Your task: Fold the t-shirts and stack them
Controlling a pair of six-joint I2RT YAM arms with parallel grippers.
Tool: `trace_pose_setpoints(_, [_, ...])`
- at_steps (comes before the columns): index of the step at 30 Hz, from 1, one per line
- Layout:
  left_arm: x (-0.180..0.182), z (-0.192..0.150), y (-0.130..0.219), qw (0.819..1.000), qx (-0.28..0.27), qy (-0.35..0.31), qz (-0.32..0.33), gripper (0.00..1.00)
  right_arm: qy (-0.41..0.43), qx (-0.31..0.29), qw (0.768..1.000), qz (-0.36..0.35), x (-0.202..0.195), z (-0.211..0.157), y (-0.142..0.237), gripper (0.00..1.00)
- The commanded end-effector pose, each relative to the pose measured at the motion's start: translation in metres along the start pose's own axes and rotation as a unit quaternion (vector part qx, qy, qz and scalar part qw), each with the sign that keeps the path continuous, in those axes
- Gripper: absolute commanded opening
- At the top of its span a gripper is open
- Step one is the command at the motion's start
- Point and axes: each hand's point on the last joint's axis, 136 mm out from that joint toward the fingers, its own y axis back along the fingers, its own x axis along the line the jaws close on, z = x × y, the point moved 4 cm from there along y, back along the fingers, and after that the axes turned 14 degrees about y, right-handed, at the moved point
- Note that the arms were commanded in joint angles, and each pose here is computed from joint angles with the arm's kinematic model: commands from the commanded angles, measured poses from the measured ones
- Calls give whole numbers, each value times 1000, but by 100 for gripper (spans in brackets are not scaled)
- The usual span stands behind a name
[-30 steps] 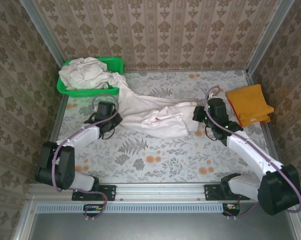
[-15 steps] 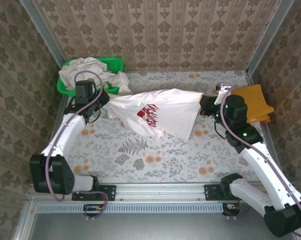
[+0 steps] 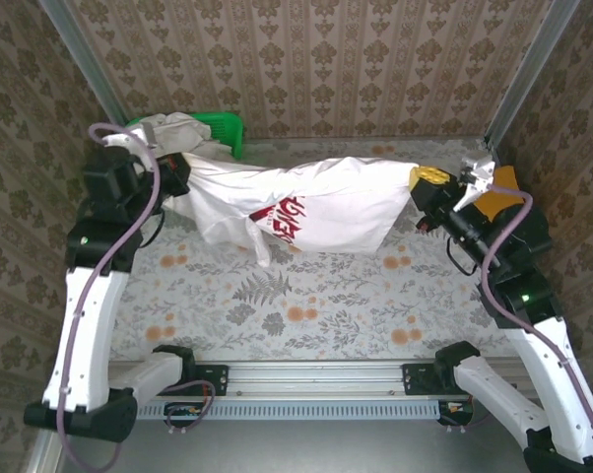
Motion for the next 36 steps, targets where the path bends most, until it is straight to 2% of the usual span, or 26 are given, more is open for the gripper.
trace_pose_setpoints(1, [8,6,17,998,-25,-46,37,0,46,-49,998,-7,0,15,9,0])
trace_pose_setpoints(5, [10,-7,-10,999,19,-34,26,0,47,-4,999,-13,-5,-19,-7,0])
trace_pose_setpoints(10, [17,-49,-81,992,122,-23,28,0,27,77,995,-55,-22,-75,-30,0])
trace_pose_setpoints(14, [29,-105,-146,970,238,-19,47,0,19,174,979,-108,-40,-136,-43,0])
trace_pose_setpoints(17, [39,-145,-191,951,300,-20,65,0,17,232,964,-126,-49,-180,-53,0])
trace_pose_setpoints(20, [45,-179,-231,934,348,-28,80,0,13,271,953,-136,-58,-215,-62,0])
trace_pose_setpoints(23, [39,-198,-258,927,365,-26,76,0,17,299,941,-155,-69,-236,-70,0])
trace_pose_setpoints(24, [33,-199,-263,928,365,-25,68,3,19,308,937,-166,-74,-240,-72,0])
trace_pose_setpoints(25, [25,-200,-267,930,363,-26,55,14,20,322,929,-179,-80,-247,-73,0])
trace_pose_setpoints(27, [10,-198,-271,934,354,-30,35,40,16,342,917,-204,-94,-254,-75,0])
trace_pose_setpoints(29, [3,-191,-269,940,339,-33,23,74,-1,355,908,-221,-105,-258,-78,0])
trace_pose_setpoints(30, [2,-188,-266,943,331,-35,22,86,-7,360,905,-228,-110,-259,-79,8])
trace_pose_setpoints(31, [1,-183,-261,946,320,-39,21,97,-10,365,901,-233,-113,-259,-80,31])
trace_pose_setpoints(32, [3,-178,-254,951,306,-44,23,100,-9,368,900,-234,-114,-257,-82,56])
trace_pose_setpoints(34, [14,-170,-238,958,283,-45,31,100,-10,362,905,-226,-112,-250,-84,77])
trace_pose_setpoints(36, [32,-161,-219,964,259,-34,44,100,-13,344,916,-205,-104,-244,-85,86])
